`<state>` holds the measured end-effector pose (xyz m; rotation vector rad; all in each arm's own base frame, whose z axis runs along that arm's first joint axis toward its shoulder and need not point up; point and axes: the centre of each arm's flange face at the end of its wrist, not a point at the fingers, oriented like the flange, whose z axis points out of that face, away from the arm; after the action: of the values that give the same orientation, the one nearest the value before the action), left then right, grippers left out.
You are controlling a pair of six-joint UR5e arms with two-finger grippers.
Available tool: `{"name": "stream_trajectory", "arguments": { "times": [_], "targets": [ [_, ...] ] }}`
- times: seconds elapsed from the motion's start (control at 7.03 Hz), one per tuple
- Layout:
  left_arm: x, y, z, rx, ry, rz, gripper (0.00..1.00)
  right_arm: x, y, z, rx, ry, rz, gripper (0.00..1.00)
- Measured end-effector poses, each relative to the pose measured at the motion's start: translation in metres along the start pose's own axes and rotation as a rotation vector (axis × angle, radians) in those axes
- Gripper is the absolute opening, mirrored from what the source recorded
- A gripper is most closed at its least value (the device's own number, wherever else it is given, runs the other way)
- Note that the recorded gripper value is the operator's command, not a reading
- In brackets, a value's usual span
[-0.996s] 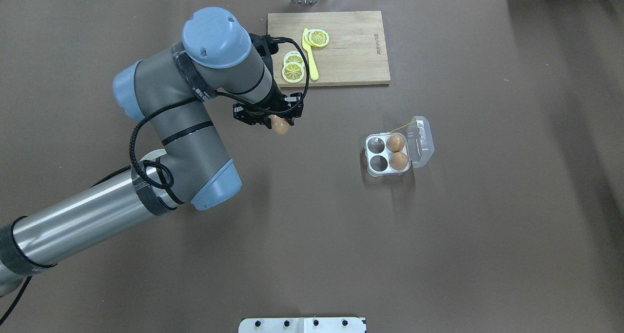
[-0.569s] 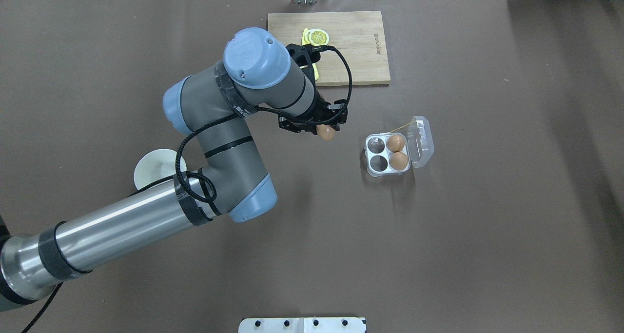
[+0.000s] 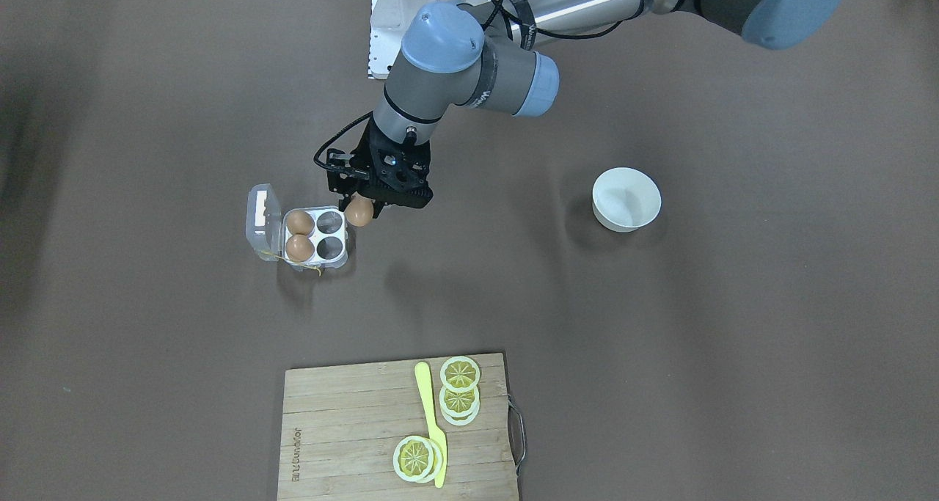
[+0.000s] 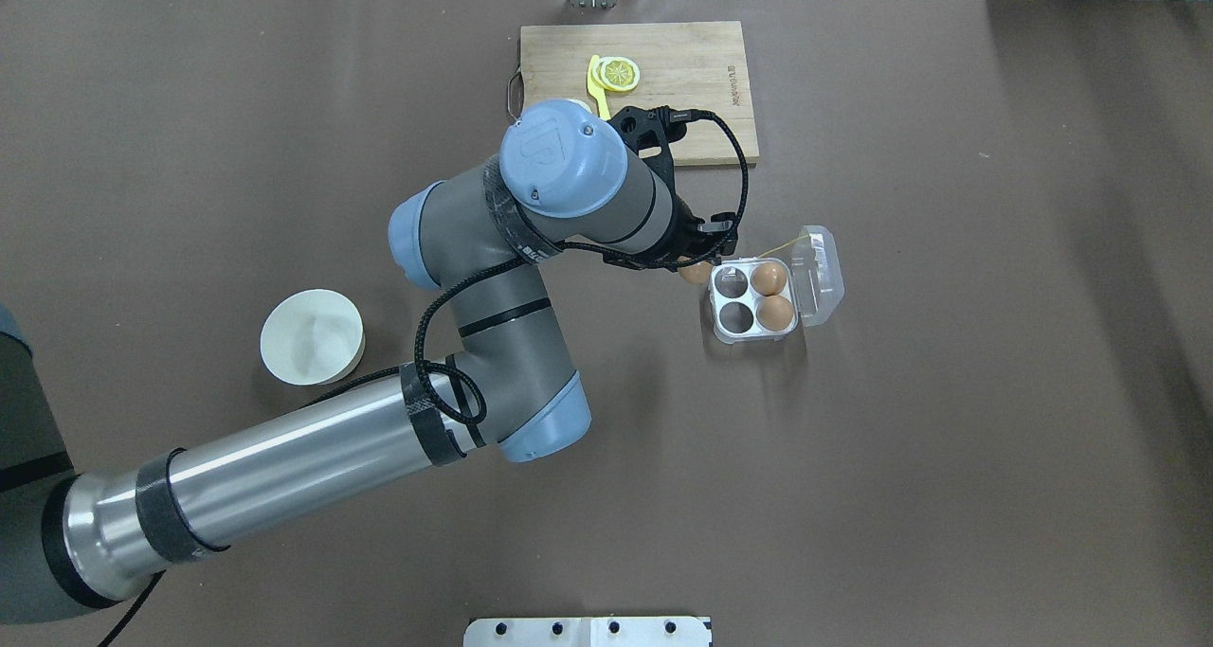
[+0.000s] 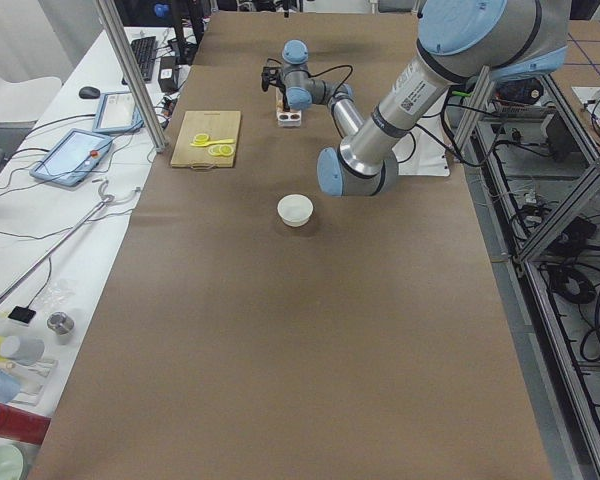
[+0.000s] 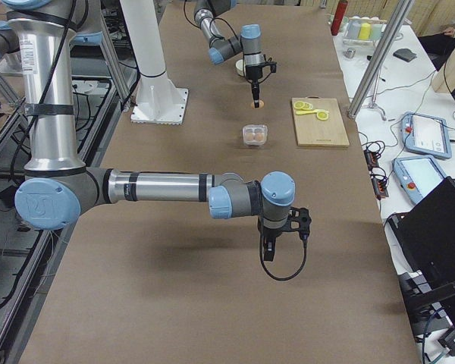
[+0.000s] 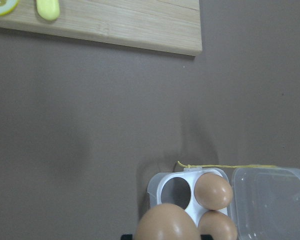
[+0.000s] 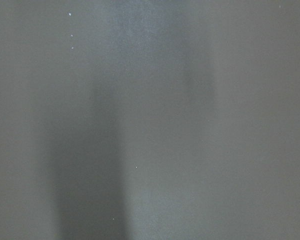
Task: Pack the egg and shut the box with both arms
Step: 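Lift the egg with the left gripper and carry it to the egg box, then lower the egg into the empty slot and open the left gripper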
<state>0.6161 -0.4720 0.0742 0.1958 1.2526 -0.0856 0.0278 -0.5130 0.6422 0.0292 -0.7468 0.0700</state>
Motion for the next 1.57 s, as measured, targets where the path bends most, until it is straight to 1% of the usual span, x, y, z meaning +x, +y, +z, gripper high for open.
{"name": "stream_trajectory", "arguments": {
  "times": [0.28,0.71,1.0,1.57],
  "targets": [
    [0.015,0.012,0.016,0.024,0.024,0.022,0.38,0.0,0.0,0.0,-0.001,-0.002,0.0,1.0],
    [0.022,0.033,0.039,0.056,0.034,0.051,0.38,0.002,0.0,0.002,-0.004,0.0,0.002,1.0],
    [0.019,0.037,0.057,0.072,0.023,0.075,0.38,0.002,-0.001,0.002,-0.003,0.001,0.002,1.0],
    [0.015,0.046,0.073,0.079,-0.002,0.12,0.38,0.003,-0.001,0.003,-0.005,0.003,0.003,1.0]
  ]
}}
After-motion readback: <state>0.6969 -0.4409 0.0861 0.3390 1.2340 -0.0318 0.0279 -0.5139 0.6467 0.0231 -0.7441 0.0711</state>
